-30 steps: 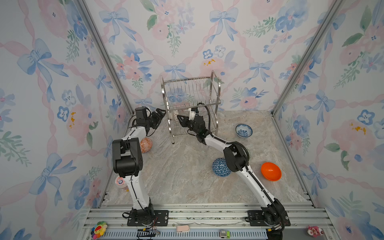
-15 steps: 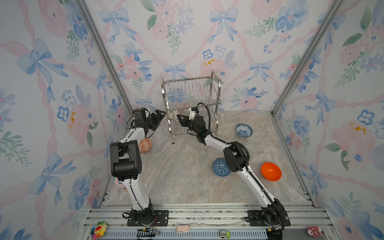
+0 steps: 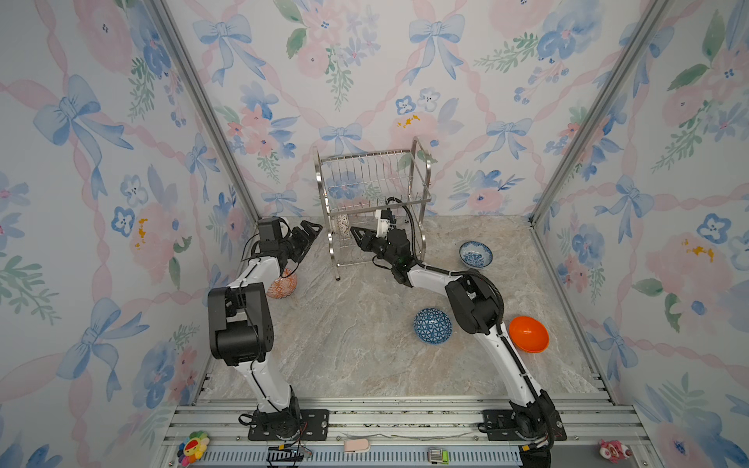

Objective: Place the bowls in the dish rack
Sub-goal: 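Open the right gripper and draw it back from the bowl while the left lowers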

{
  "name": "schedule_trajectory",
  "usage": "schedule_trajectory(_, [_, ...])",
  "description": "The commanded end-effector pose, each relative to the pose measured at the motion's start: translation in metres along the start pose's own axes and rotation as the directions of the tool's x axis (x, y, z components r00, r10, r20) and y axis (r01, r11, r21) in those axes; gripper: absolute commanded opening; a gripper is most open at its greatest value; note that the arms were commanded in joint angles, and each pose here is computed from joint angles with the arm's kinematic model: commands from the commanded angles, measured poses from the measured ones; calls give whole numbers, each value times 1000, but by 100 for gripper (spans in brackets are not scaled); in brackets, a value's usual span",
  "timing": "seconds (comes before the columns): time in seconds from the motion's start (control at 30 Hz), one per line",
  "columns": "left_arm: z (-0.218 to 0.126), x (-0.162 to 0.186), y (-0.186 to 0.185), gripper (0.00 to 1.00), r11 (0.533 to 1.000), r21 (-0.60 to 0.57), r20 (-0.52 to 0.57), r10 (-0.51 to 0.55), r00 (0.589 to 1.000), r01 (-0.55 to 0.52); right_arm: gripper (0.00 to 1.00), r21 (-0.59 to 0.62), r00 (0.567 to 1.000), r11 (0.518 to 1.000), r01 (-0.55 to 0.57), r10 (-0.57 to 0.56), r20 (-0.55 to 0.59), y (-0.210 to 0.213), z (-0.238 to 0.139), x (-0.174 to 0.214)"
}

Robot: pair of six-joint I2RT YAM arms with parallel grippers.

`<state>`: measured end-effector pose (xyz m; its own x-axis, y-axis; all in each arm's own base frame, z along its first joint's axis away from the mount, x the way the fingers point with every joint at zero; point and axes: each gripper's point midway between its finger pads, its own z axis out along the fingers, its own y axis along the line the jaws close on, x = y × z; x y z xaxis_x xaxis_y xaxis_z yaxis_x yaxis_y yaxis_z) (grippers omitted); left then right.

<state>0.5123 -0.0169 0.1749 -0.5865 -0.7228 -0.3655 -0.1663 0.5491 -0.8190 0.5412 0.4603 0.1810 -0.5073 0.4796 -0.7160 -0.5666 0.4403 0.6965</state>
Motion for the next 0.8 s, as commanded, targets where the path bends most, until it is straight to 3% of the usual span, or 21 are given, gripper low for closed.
schedule_trajectory(0.0, [-13, 4, -8, 98, 1000, 18, 1, 16, 1000, -16, 35, -89, 991, 993, 72, -61, 121, 53, -15, -50])
schedule_trajectory(0.3, [-29, 26, -12, 98, 998, 67, -12, -11, 1000, 12, 47, -37, 992, 994, 102, -99, 81, 67, -58, -33])
schedule_trajectory(0.47, [-40, 39, -12, 98, 996, 84, -17, -11, 1000, 13, 60, -1, 988, 989, 150, -150, 30, 74, -85, -10])
schedule_trajectory(0.77, [-49, 65, -11, 98, 995, 97, -43, 5, 999, 0, 82, 154, 940, 928, 339, -339, -26, 74, -150, -14])
